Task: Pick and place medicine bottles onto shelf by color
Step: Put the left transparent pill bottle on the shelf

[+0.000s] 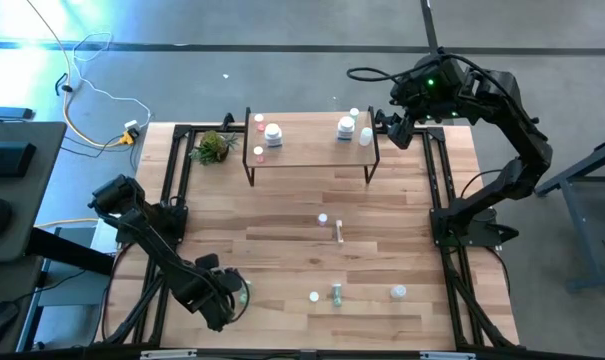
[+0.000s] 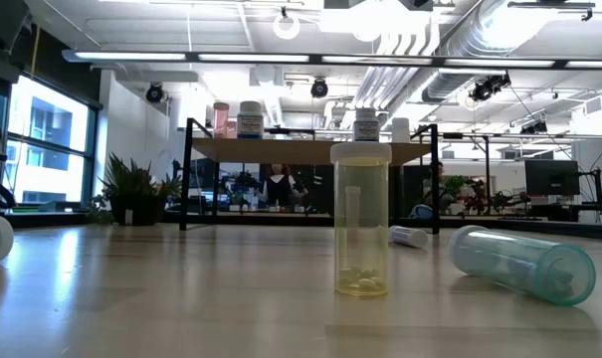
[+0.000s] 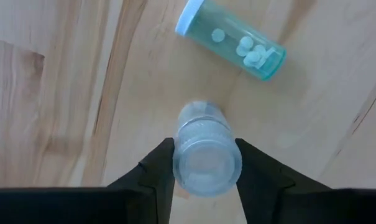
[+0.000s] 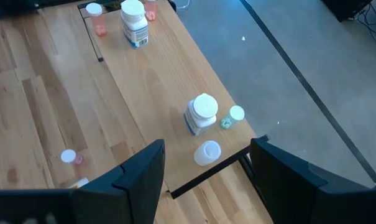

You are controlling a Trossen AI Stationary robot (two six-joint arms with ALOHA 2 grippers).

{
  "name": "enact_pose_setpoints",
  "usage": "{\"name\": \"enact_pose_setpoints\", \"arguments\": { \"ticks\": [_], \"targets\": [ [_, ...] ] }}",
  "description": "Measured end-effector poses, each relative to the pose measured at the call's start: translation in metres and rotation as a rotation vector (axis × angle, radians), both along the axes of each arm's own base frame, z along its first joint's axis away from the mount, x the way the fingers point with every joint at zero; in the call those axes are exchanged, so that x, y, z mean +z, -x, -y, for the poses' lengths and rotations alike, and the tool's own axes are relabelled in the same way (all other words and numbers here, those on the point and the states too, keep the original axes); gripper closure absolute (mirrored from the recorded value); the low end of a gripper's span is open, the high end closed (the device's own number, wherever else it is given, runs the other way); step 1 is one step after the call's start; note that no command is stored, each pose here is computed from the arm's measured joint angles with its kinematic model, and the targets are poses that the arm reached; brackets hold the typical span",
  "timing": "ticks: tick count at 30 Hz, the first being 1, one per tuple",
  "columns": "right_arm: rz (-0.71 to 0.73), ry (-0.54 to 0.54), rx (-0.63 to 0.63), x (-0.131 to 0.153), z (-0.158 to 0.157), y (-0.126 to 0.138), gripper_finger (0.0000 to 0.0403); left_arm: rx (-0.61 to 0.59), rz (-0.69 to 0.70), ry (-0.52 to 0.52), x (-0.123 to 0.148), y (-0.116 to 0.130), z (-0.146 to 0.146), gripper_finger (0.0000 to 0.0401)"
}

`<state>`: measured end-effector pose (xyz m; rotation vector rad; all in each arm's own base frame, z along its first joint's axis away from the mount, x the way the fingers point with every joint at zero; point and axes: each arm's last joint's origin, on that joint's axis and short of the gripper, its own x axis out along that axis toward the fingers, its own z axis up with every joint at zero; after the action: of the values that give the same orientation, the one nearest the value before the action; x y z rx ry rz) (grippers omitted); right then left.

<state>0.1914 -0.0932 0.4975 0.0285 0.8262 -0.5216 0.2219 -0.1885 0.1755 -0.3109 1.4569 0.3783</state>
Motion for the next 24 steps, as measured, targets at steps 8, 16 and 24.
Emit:
{"name": "enact_pose_setpoints", "arguments": {
  "ticks": [8, 16, 24],
  "targets": [
    [-0.008, 0.009, 0.011, 0.0, 0.0, 0.0, 0.0176, 0.049, 0.056, 0.056, 0.02, -0.015, -0.006, 0.0261],
    [-0.009, 0.011, 0.015, 0.0, 0.0, 0.0, 0.0176, 0.03, 0.143, 0.035, 0.064, -0.037, -0.045, 0.0269],
    [-0.009, 0.011, 0.014, 0.0, 0.0, 0.0, 0.0176, -0.037, 0.204, -0.075, 0.104, -0.055, -0.108, 0.0265]
  ]
}}
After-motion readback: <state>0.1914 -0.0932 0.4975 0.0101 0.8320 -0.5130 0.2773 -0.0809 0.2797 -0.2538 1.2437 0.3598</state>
